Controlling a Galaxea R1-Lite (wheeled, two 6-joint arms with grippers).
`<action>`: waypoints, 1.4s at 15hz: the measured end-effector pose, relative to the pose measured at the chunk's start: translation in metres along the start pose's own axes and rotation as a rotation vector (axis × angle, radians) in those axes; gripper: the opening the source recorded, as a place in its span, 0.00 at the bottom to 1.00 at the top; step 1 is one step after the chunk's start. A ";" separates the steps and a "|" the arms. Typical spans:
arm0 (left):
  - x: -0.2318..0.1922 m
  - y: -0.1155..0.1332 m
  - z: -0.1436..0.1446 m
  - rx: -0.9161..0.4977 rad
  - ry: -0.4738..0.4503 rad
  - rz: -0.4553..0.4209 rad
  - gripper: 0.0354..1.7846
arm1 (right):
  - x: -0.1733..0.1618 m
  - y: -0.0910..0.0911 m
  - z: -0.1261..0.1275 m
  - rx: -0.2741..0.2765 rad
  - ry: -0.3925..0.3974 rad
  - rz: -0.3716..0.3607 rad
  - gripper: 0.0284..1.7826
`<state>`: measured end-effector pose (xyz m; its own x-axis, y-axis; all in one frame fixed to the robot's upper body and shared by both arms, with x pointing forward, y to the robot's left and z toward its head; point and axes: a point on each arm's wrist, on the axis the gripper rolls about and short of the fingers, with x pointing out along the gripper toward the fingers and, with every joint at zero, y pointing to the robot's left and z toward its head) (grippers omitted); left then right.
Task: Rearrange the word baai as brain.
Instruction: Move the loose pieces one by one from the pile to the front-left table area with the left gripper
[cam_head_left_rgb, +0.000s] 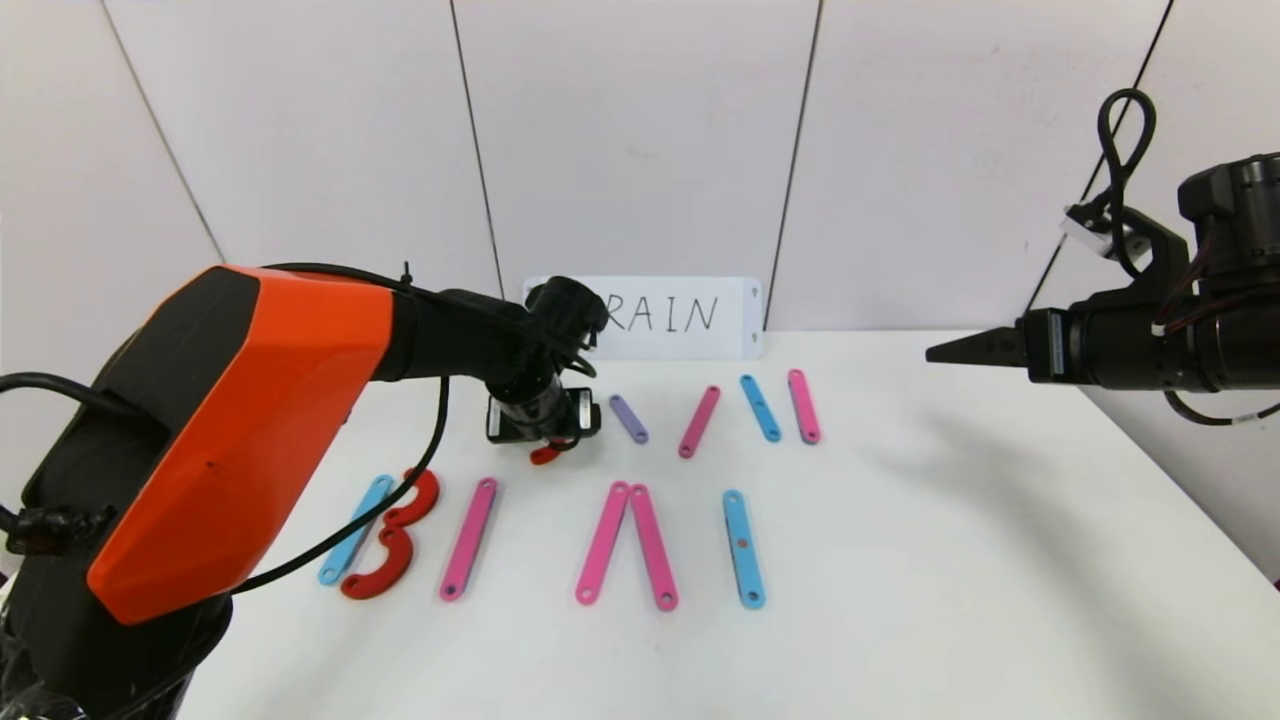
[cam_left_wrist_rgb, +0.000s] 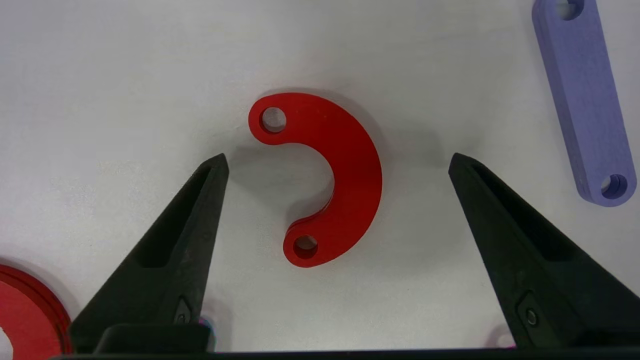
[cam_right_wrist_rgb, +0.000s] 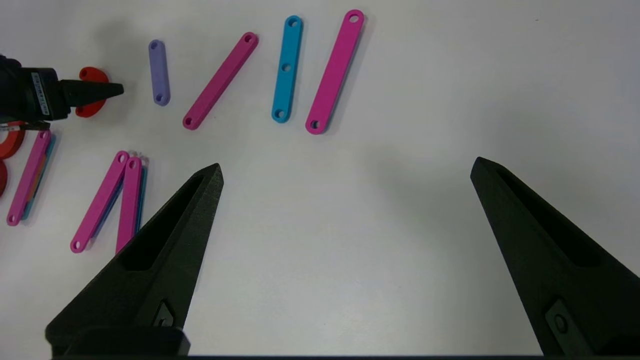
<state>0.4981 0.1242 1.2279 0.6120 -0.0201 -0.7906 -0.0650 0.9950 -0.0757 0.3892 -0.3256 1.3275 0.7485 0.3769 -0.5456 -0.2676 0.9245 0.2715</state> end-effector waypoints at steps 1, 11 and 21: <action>0.002 0.000 -0.001 0.002 0.003 0.001 0.76 | 0.000 0.000 0.000 0.000 0.000 0.000 0.97; 0.004 -0.001 -0.005 0.025 0.030 0.011 0.15 | -0.001 0.001 0.000 -0.001 -0.003 0.001 0.97; -0.023 0.004 -0.032 0.070 0.123 0.028 0.15 | 0.000 0.000 0.000 -0.001 0.000 0.000 0.97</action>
<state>0.4586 0.1251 1.2262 0.5097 -0.0003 -0.8604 -0.0227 0.9996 -0.0138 0.3889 -0.3254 1.3277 0.7482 0.3772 -0.5458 -0.2682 0.9244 0.2711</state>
